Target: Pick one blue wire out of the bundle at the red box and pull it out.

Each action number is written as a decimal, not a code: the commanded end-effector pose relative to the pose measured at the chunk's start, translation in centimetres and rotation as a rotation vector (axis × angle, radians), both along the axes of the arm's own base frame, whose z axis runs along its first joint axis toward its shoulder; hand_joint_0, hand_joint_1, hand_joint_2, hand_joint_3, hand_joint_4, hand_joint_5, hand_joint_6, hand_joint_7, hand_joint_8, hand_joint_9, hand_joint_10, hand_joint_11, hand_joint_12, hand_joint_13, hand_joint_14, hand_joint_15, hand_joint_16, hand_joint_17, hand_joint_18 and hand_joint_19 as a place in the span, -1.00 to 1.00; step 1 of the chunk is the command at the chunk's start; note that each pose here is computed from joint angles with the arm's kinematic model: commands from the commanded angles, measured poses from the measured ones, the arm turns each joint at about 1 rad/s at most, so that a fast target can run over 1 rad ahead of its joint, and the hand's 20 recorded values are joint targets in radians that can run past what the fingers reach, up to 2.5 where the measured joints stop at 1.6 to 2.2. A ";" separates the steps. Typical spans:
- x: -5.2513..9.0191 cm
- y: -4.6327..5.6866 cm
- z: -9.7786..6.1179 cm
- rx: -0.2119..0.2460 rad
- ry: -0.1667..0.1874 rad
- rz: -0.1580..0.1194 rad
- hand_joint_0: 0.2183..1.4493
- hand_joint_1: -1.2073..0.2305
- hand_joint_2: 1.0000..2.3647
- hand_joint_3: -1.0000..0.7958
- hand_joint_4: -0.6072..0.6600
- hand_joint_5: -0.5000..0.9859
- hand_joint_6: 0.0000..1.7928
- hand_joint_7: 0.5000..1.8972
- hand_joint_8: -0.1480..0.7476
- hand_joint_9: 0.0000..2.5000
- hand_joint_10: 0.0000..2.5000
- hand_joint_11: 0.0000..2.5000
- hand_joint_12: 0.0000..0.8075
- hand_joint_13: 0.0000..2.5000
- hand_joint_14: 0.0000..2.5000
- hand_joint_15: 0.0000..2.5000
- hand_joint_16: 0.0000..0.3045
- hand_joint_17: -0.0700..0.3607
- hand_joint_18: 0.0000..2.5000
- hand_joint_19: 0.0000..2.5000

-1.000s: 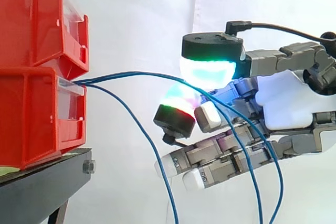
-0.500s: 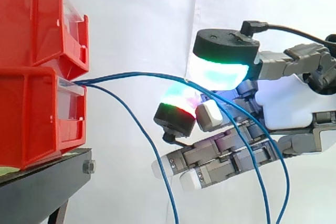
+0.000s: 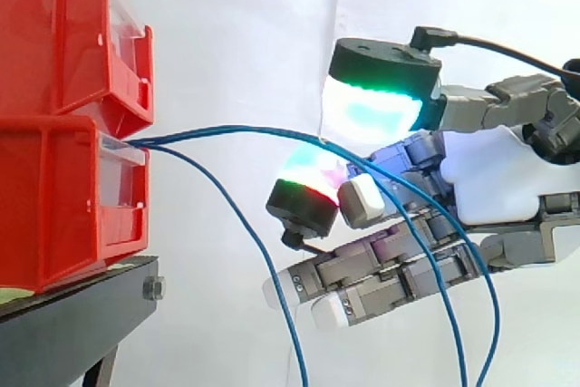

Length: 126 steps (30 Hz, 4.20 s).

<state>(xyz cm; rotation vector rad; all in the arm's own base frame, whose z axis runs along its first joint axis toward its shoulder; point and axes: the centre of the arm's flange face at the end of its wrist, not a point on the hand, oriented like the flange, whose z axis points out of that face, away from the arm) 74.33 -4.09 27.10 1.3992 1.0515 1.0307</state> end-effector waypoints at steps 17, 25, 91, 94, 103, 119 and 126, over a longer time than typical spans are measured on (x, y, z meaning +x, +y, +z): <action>0.0 0.0 0.0 -0.001 -0.001 0.000 -0.45 -0.30 -0.97 -0.13 0.30 -0.39 -0.24 0.25 -0.12 -0.13 -0.98 -0.42 -0.07 -0.63 -0.99 -0.85 -0.62 -0.07 -0.70 -0.68; 0.0 0.0 0.1 -0.001 -0.002 0.000 -0.44 -0.25 -0.97 -0.11 0.26 -0.38 -0.27 0.29 -0.15 -0.09 -0.98 -0.43 -0.08 -0.62 -0.99 -0.84 -0.62 -0.07 -0.70 -0.67; -0.1 -0.1 0.0 -0.003 0.011 -0.001 -0.42 -0.35 -0.97 0.05 0.11 -0.38 -0.29 0.29 -0.10 -0.16 -0.98 -0.47 -0.03 -0.68 -1.00 -0.89 -0.60 -0.03 -0.70 -0.72; -0.3 -0.3 -0.1 -0.007 0.025 -0.003 -0.42 -0.35 -0.97 0.05 0.08 -0.38 -0.29 0.28 -0.09 -0.18 -0.98 -0.48 -0.02 -0.68 -1.00 -0.89 -0.59 -0.03 -0.70 -0.72; -0.9 -0.6 0.0 -0.031 0.069 -0.008 -0.42 -0.36 -0.97 0.05 0.05 -0.37 -0.30 0.32 -0.09 -0.19 -0.98 -0.49 -0.04 -0.65 -0.99 -0.86 -0.60 -0.04 -0.68 -0.71; -2.0 -1.0 2.8 -0.122 0.094 -0.011 -0.42 -0.36 -0.97 0.03 0.03 -0.37 -0.31 0.33 -0.11 -0.31 -0.99 -0.61 -0.04 -0.76 -1.00 -0.92 -0.60 -0.04 -0.78 -0.75; -2.1 -1.5 3.0 -0.152 0.100 -0.043 -0.42 -0.35 -0.97 0.03 0.02 -0.38 -0.31 0.33 -0.12 -0.33 -0.98 -0.62 -0.04 -0.79 -1.00 -0.93 -0.60 -0.03 -0.82 -0.77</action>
